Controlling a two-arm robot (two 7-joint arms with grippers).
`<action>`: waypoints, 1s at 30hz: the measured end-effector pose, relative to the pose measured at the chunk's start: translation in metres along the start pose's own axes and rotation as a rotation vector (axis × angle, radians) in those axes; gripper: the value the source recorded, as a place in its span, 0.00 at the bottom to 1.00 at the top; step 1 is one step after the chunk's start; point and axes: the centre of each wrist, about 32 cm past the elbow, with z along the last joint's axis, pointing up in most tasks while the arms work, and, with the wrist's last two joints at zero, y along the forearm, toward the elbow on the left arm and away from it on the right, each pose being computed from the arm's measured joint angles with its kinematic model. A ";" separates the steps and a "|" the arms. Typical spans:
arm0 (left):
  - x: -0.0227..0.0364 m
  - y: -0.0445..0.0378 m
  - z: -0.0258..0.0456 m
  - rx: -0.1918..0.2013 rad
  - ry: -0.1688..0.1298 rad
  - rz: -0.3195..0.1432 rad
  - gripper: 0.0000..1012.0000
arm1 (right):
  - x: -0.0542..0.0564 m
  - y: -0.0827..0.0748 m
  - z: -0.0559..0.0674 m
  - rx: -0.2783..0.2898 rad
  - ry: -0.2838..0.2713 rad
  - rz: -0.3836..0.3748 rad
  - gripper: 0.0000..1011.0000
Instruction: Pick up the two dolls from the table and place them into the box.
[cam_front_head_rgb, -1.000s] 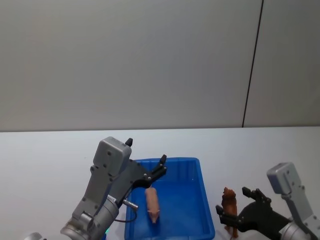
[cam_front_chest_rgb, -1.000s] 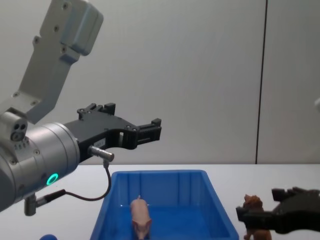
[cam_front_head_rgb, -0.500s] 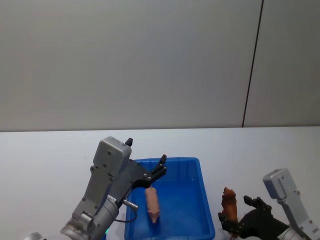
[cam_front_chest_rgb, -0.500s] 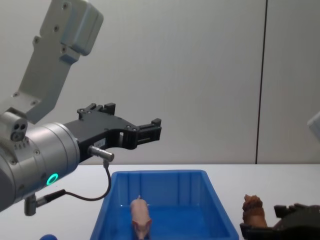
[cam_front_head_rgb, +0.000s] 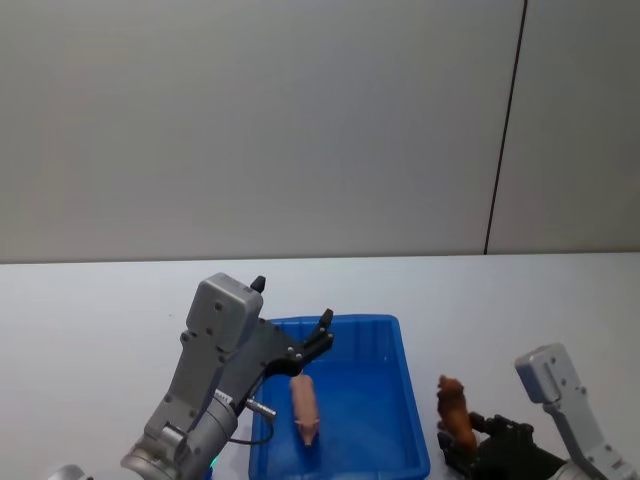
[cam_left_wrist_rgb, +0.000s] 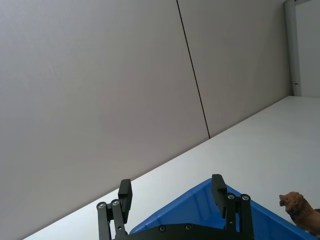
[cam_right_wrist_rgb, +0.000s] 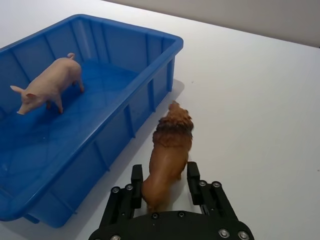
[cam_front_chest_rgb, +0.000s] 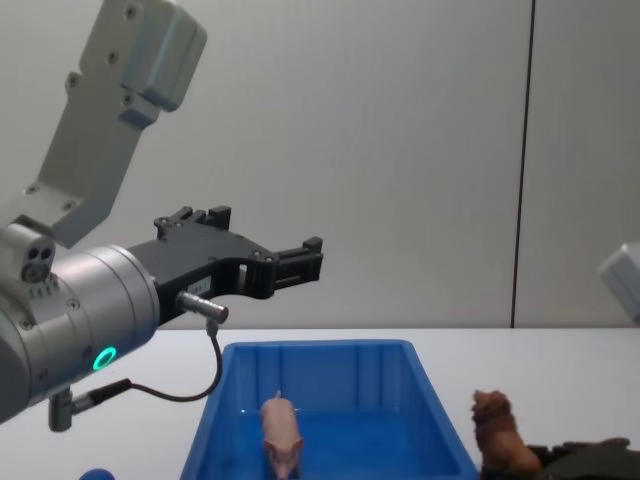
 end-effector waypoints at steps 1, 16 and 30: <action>0.0000 0.0000 0.0000 0.000 0.000 0.000 0.99 | 0.000 0.000 0.000 -0.001 0.001 0.001 0.54; 0.0000 0.0000 0.0000 0.000 0.000 0.000 0.99 | -0.005 -0.001 0.010 0.065 -0.010 -0.057 0.30; 0.0000 0.0000 0.0000 0.000 0.000 0.000 0.99 | -0.013 -0.006 0.051 0.233 -0.066 -0.079 0.30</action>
